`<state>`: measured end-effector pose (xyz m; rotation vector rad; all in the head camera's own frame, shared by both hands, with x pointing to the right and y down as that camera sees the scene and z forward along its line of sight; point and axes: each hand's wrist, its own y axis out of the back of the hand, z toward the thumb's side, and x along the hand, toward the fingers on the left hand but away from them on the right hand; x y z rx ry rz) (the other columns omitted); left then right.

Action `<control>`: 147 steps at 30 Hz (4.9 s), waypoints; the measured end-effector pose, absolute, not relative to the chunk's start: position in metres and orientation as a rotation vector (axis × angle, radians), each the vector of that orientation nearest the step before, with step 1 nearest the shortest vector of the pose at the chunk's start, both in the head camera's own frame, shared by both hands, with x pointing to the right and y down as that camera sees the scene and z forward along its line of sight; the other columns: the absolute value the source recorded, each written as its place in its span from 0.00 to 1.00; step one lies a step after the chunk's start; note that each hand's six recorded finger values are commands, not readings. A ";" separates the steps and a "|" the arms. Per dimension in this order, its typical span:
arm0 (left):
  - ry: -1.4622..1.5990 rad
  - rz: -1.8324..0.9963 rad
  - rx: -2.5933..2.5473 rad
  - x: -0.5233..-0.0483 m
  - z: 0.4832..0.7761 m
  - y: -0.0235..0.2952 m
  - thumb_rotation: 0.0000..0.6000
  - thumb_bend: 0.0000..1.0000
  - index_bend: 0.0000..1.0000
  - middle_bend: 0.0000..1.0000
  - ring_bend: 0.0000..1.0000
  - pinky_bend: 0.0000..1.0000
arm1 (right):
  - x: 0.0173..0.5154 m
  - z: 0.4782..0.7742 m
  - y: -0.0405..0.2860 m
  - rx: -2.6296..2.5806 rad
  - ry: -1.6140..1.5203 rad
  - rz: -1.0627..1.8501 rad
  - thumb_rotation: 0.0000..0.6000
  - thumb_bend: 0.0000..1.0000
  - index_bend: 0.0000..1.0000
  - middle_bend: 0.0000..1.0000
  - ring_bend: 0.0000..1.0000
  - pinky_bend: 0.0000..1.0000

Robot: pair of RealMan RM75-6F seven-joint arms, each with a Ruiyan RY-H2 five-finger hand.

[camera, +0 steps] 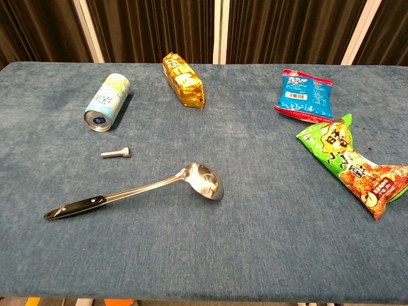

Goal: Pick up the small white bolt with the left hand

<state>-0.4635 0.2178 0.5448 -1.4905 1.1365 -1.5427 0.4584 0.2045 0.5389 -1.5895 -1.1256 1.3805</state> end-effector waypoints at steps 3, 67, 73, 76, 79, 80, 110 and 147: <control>1.136 -1.548 -1.489 -0.464 0.545 0.218 1.00 0.06 0.24 0.11 0.00 0.00 | 0.459 0.539 0.204 -1.590 -1.125 1.388 1.00 0.12 0.08 0.14 0.00 0.03; 0.834 -1.544 -1.844 -0.228 0.737 0.146 1.00 0.22 0.52 0.48 0.39 0.49 | 0.466 0.533 0.195 -1.547 -1.116 1.403 1.00 0.13 0.09 0.14 0.00 0.03; 0.807 -1.557 -1.854 -0.223 0.744 0.151 1.00 0.25 0.54 0.48 0.39 0.49 | 0.468 0.534 0.196 -1.547 -1.121 1.409 1.00 0.13 0.09 0.14 0.00 0.03; 0.799 -1.565 -1.851 -0.224 0.746 0.152 1.00 0.25 0.54 0.48 0.39 0.49 | 0.469 0.534 0.196 -1.548 -1.123 1.409 1.00 0.13 0.09 0.14 0.00 0.03; 0.796 -1.574 -1.852 -0.225 0.748 0.153 1.00 0.28 0.54 0.48 0.39 0.49 | 0.469 0.535 0.196 -1.551 -1.123 1.410 1.00 0.13 0.09 0.14 0.00 0.03; 0.793 -1.575 -1.851 -0.226 0.749 0.153 1.00 0.28 0.55 0.48 0.39 0.49 | 0.469 0.535 0.196 -1.551 -1.123 1.410 1.00 0.13 0.09 0.14 0.00 0.03; 0.789 -1.541 -1.817 -0.244 0.728 0.145 1.00 0.36 0.58 0.48 0.40 0.51 | 0.469 0.534 0.199 -1.550 -1.130 1.405 1.00 0.13 0.09 0.14 0.00 0.03; 0.636 -1.491 -1.766 -0.215 0.711 0.133 1.00 0.36 0.52 0.46 0.40 0.51 | 0.474 0.536 0.203 -1.553 -1.150 1.413 1.00 0.13 0.09 0.15 0.00 0.03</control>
